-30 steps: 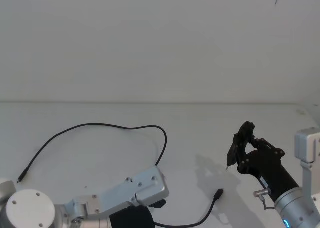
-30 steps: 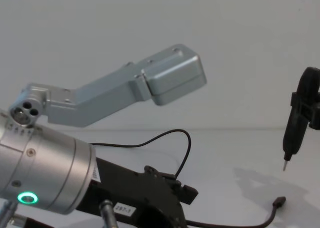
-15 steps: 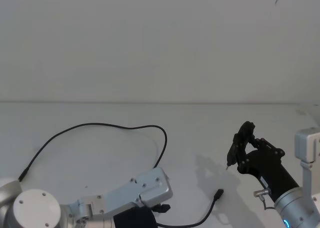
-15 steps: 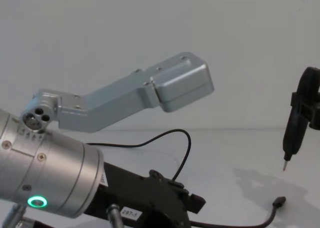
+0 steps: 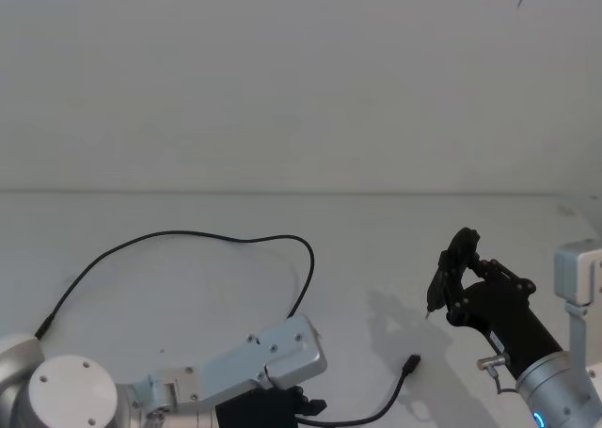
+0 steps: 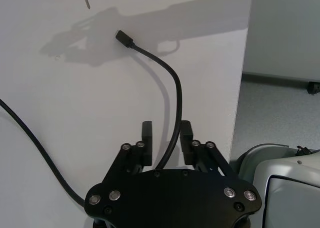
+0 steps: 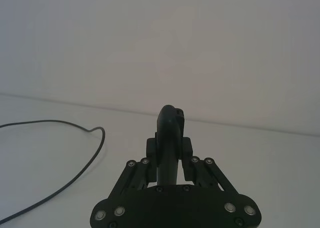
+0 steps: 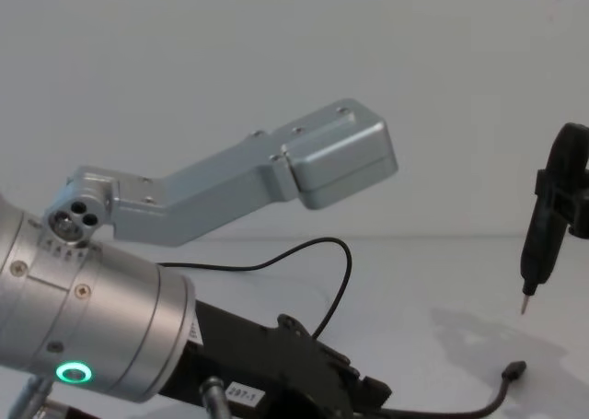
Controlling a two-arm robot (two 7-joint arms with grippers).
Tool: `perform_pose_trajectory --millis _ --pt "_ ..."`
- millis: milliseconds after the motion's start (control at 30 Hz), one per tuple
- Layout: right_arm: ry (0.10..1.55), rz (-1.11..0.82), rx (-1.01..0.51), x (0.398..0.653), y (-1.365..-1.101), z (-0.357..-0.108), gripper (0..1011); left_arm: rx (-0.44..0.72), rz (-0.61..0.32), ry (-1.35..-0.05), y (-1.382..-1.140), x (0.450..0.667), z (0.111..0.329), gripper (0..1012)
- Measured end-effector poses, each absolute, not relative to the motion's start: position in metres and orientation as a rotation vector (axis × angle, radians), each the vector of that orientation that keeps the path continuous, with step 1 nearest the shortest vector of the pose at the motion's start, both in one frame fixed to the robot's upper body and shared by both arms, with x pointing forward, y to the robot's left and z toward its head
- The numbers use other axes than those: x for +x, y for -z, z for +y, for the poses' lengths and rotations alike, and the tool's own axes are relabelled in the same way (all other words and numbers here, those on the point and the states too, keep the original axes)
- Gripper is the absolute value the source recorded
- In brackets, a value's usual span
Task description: Pick up the data cable with the one hand.
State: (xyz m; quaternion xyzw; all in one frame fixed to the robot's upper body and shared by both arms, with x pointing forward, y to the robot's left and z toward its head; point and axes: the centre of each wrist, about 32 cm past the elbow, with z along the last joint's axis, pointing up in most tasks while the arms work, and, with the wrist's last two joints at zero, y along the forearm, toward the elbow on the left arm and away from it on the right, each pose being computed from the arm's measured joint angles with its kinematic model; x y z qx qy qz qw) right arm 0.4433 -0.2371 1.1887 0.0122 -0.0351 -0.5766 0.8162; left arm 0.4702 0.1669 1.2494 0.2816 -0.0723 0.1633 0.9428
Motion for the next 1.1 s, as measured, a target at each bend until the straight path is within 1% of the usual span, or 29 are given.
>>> perform_pose_trajectory --millis 100,167,200,267,333,833,1100 --pt "1.229 -0.075 0.026 0.443 -1.189 -0.237 279 0.574 -0.147 -0.333 -1.249 0.47 0.167 265" --pt "1.229 -0.075 0.026 0.443 -1.189 -0.237 279 0.575 -0.147 -0.333 -1.249 0.47 0.167 190" --pt "1.229 -0.075 0.026 0.443 -1.189 -0.237 279 0.575 -0.147 -0.333 -1.249 0.47 0.167 175" --pt "1.229 -0.075 0.026 0.443 -1.189 -0.237 279 0.575 -0.148 -0.333 -1.249 0.47 0.167 99" --pt "1.229 -0.075 0.026 0.443 -1.189 -0.237 279 0.575 -0.148 -0.333 -1.249 0.47 0.167 62" --pt "1.23 -0.076 0.026 0.444 -1.189 -0.238 279 0.577 -0.159 -0.331 -1.249 0.47 0.167 55" --pt "1.215 -0.09 0.055 0.448 -1.201 -0.247 279 0.574 -0.237 -0.312 -1.251 0.468 0.168 55"
